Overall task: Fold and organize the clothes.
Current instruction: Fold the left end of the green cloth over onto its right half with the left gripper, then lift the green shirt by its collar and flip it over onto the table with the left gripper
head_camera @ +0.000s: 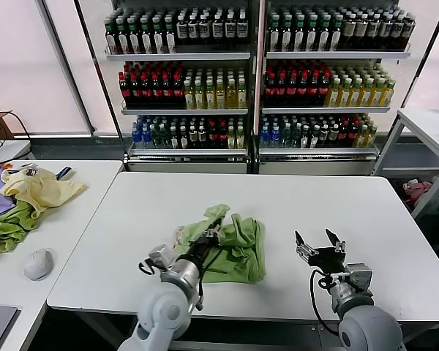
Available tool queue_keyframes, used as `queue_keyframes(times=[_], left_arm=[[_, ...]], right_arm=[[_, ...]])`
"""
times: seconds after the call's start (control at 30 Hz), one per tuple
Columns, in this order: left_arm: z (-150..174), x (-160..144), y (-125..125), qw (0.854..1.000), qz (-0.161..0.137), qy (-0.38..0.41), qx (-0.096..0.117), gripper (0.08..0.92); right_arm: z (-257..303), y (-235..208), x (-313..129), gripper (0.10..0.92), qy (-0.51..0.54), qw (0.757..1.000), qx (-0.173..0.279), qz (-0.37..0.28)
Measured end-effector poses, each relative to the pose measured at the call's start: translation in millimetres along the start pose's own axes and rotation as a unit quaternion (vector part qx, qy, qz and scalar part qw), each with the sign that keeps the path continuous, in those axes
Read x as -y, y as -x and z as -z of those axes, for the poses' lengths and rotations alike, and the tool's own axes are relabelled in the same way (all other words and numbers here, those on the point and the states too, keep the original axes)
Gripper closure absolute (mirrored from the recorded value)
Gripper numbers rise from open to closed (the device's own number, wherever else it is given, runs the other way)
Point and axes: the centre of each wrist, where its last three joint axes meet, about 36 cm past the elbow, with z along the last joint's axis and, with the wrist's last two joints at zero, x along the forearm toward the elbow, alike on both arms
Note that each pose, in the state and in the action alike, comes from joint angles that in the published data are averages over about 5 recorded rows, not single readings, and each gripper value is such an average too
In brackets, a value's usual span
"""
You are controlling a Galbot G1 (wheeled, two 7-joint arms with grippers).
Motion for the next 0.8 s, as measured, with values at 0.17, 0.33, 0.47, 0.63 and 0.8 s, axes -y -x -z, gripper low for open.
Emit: queue_keyframes(times=[0.17, 0.33, 0.47, 0.63, 0.8], left_arm=[[-16, 10, 17, 0.999, -0.012, 0.030, -0.011, 0.663], [-29, 21, 23, 0.999, -0.035, 0.040, -0.013, 0.525], [-33, 24, 23, 0.998, -0.051, 0.038, -0.011, 0.404], [-29, 17, 12, 0.998, -0.056, 0.031, 0.003, 0.266], [-21, -9, -1, 0.998, -0.009, 0.050, 0.029, 0.187]], right_arm=[[0, 2, 1, 0.200, 0.001, 1.000, 0.000, 0.000], [0, 5, -2, 0.200, 0.002, 1.000, 0.000, 0.002], [-1, 6, -2, 0.200, 0.003, 1.000, 0.000, 0.003], [-2, 7, -2, 0.200, 0.004, 1.000, 0.000, 0.004], [-3, 9, -5, 0.200, 0.005, 1.000, 0.001, 0.007]])
